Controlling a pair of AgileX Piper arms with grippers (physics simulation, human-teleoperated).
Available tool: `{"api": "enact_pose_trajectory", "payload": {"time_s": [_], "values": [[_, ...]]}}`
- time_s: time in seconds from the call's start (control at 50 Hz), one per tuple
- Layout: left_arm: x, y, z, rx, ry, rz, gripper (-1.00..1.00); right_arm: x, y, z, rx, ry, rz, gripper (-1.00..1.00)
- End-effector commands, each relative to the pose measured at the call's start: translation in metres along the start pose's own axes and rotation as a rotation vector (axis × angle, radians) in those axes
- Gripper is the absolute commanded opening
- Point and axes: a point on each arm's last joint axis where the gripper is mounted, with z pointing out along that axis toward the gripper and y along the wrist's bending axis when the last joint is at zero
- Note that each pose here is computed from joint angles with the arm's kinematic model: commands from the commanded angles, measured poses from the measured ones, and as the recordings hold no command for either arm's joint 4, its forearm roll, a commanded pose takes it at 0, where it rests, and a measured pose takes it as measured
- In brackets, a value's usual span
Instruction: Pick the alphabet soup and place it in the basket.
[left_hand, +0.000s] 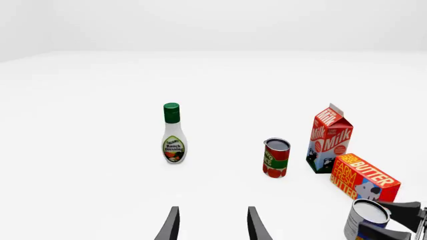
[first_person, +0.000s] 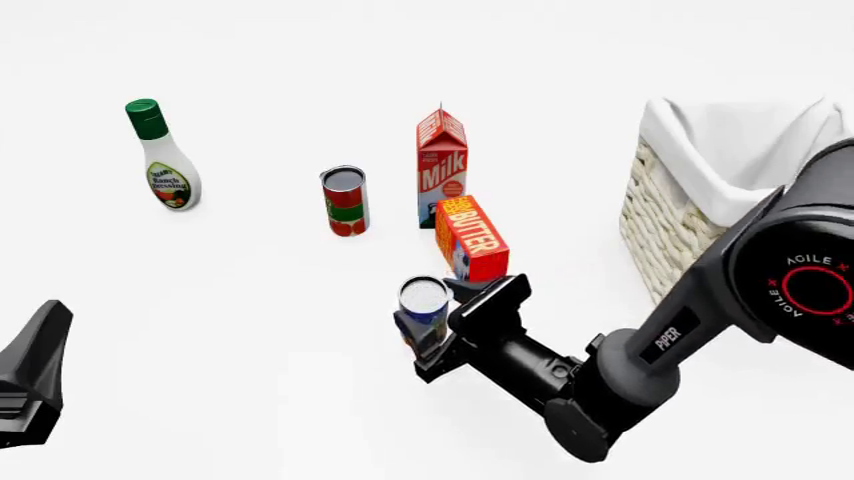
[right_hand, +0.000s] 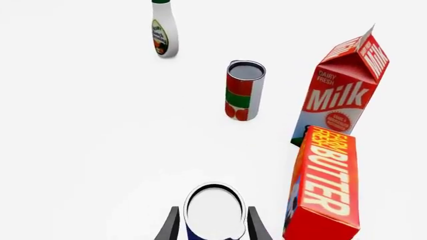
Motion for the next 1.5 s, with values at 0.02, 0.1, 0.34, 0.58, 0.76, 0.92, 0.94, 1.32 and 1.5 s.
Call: {"api": "enact_pose_trajectory", "payload": {"time_s": [0.02,0.1,0.34,0.58,0.76,0.92,0.94,1.32,1.5], "values": [[0.0,0.0,0.0,0.0,0.0,0.0,1.0,0.006,-0.001,0.004,0.002,0.01,0.004,1.0],[0.0,0.0,0.0,0.0,0.0,0.0,1.0,0.008,-0.001,0.006,0.002,0.014,0.006,1.0],[0.0,0.0,0.0,0.0,0.0,0.0,1.0,0.013,0.0,0.008,0.0,0.023,0.008,1.0],[0.0,0.0,0.0,0.0,0.0,0.0,1.0,0.013,0.002,0.009,-0.005,0.027,0.009,-1.0],[0.0,0.0,0.0,0.0,0.0,0.0,1.0,0.012,0.003,0.009,-0.007,0.024,0.008,-1.0],[0.0,0.0,0.0,0.0,0.0,0.0,1.0,0.011,0.003,0.008,-0.008,0.02,0.007,-1.0],[0.0,0.0,0.0,0.0,0.0,0.0,1.0,0.011,0.003,0.007,-0.008,0.019,0.008,-1.0],[0.0,0.0,0.0,0.0,0.0,0.0,1.0,-0.031,0.01,-0.025,-0.033,-0.062,0.0,-1.0],[0.0,0.0,0.0,0.0,0.0,0.0,1.0,-0.066,0.01,-0.056,-0.034,-0.134,-0.022,-1.0]]}}
